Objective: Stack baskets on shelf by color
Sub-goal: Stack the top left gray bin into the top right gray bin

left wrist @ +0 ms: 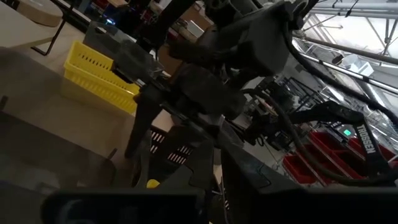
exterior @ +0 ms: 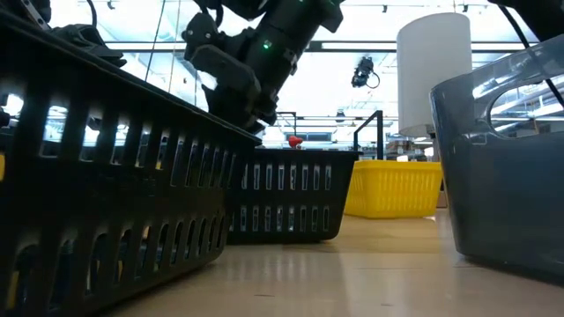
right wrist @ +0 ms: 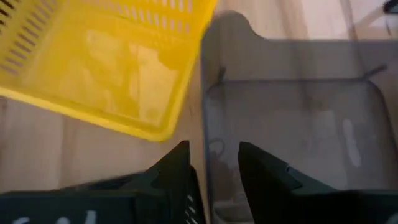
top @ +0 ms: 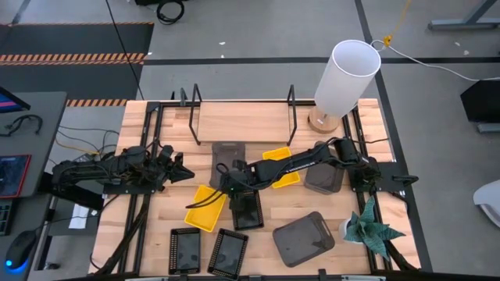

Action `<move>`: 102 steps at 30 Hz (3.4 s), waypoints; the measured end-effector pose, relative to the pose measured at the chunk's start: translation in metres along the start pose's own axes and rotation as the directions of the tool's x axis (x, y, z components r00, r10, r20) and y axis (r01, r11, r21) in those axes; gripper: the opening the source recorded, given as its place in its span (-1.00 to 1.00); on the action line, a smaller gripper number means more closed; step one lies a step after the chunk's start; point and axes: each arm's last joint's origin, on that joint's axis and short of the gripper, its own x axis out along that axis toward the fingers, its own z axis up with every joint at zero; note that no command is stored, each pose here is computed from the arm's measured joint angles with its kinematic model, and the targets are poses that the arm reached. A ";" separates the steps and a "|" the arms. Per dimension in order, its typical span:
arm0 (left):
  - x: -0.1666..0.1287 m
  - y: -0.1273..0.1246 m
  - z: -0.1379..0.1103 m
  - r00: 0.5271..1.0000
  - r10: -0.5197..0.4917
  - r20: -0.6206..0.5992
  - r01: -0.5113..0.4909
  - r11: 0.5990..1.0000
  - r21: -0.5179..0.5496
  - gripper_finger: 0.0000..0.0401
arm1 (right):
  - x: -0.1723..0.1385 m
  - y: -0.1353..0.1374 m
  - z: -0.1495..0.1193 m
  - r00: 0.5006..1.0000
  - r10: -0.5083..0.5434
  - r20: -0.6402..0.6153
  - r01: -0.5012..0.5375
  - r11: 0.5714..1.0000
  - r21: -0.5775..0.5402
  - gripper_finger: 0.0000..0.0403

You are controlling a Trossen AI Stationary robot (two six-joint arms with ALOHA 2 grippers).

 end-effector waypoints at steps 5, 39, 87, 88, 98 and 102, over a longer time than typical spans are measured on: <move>0.000 0.000 0.000 1.000 0.000 0.000 0.000 1.000 0.000 -0.83 | 0.000 -0.002 -0.001 1.000 -0.007 -0.016 0.007 1.000 -0.008 -0.35; 0.000 0.000 0.000 1.000 0.001 -0.002 -0.001 1.000 -0.001 -0.81 | -0.036 -0.006 0.013 0.991 -0.088 -0.101 0.087 0.996 -0.013 -0.98; 0.000 0.000 0.000 1.000 0.001 -0.002 -0.001 1.000 -0.001 -0.83 | -0.204 0.012 0.024 0.949 -0.245 -0.197 0.309 0.845 0.436 -0.97; 0.000 0.000 0.000 1.000 0.000 0.000 0.000 1.000 0.000 -0.84 | -0.209 0.013 0.024 0.954 -0.232 -0.192 0.295 0.848 0.440 -0.97; 0.000 0.000 0.000 1.000 0.000 -0.001 0.000 1.000 0.000 -0.82 | -0.239 0.018 0.000 0.958 -0.214 -0.192 0.285 0.791 0.541 -0.97; 0.000 0.000 0.000 1.000 0.000 -0.001 0.000 1.000 0.000 -0.81 | -0.243 0.018 -0.022 0.944 -0.227 -0.239 0.327 0.742 0.586 -0.97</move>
